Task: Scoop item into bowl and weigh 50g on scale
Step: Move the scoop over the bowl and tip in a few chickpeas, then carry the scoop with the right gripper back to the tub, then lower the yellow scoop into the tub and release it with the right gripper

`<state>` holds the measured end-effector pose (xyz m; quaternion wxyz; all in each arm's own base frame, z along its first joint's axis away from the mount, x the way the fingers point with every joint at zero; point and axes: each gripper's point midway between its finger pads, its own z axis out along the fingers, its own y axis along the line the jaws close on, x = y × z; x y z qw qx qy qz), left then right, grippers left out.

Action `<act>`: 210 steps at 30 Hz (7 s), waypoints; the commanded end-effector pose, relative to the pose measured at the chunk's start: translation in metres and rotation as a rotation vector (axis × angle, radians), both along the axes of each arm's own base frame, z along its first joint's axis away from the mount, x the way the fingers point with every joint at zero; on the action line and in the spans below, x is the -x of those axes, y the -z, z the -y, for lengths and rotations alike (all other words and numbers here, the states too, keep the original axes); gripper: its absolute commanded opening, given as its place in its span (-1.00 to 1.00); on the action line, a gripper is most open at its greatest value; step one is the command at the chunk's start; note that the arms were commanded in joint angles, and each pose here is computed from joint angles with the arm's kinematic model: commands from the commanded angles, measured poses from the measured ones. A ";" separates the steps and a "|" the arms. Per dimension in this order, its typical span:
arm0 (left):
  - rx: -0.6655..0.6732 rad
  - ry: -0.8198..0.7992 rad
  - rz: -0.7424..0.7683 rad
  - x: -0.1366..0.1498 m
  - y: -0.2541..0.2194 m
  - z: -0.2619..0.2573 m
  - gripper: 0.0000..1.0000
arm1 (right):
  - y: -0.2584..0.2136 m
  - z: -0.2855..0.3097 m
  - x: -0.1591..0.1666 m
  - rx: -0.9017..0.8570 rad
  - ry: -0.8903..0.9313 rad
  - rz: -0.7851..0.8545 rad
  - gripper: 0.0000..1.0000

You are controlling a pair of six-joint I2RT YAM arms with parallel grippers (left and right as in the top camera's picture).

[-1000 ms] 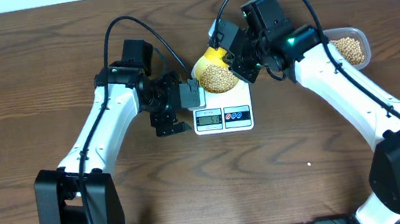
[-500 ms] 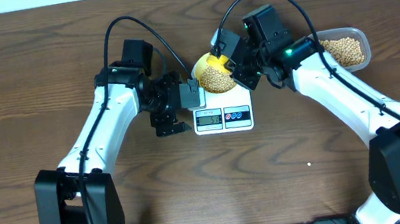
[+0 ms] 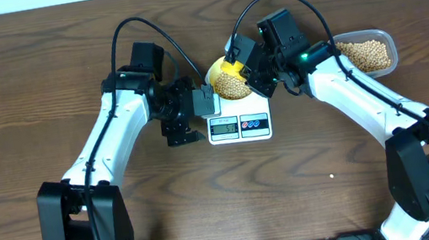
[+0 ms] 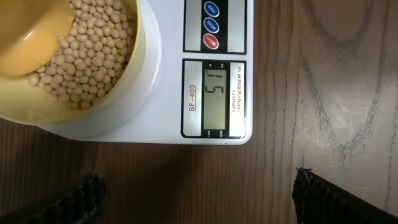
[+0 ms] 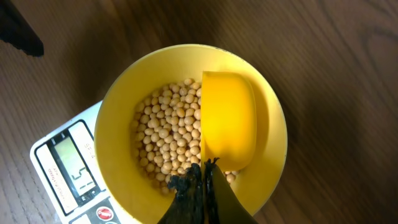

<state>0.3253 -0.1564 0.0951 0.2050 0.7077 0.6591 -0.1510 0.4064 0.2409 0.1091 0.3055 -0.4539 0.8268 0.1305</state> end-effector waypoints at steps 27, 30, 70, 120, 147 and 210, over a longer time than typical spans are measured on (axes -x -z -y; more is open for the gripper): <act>0.011 0.010 -0.018 0.004 0.003 0.002 0.95 | -0.054 0.024 -0.008 -0.580 0.153 -0.345 -0.98; 0.011 0.010 -0.018 0.004 0.003 0.002 0.95 | -0.071 0.031 -0.009 -0.681 0.117 -0.374 -0.98; 0.011 0.010 -0.018 0.004 0.003 0.002 0.95 | -0.068 0.319 0.001 -0.155 1.140 -0.132 -0.98; 0.011 0.010 -0.018 0.004 0.003 0.002 0.95 | -0.044 0.266 -0.055 -0.276 0.888 -0.100 0.99; 0.011 0.010 -0.018 0.004 0.003 0.002 0.95 | -0.044 0.266 -0.055 -0.276 0.888 -0.100 0.99; 0.011 0.010 -0.018 0.004 0.003 0.002 0.95 | -0.044 0.265 -0.055 -0.276 0.887 -0.100 0.99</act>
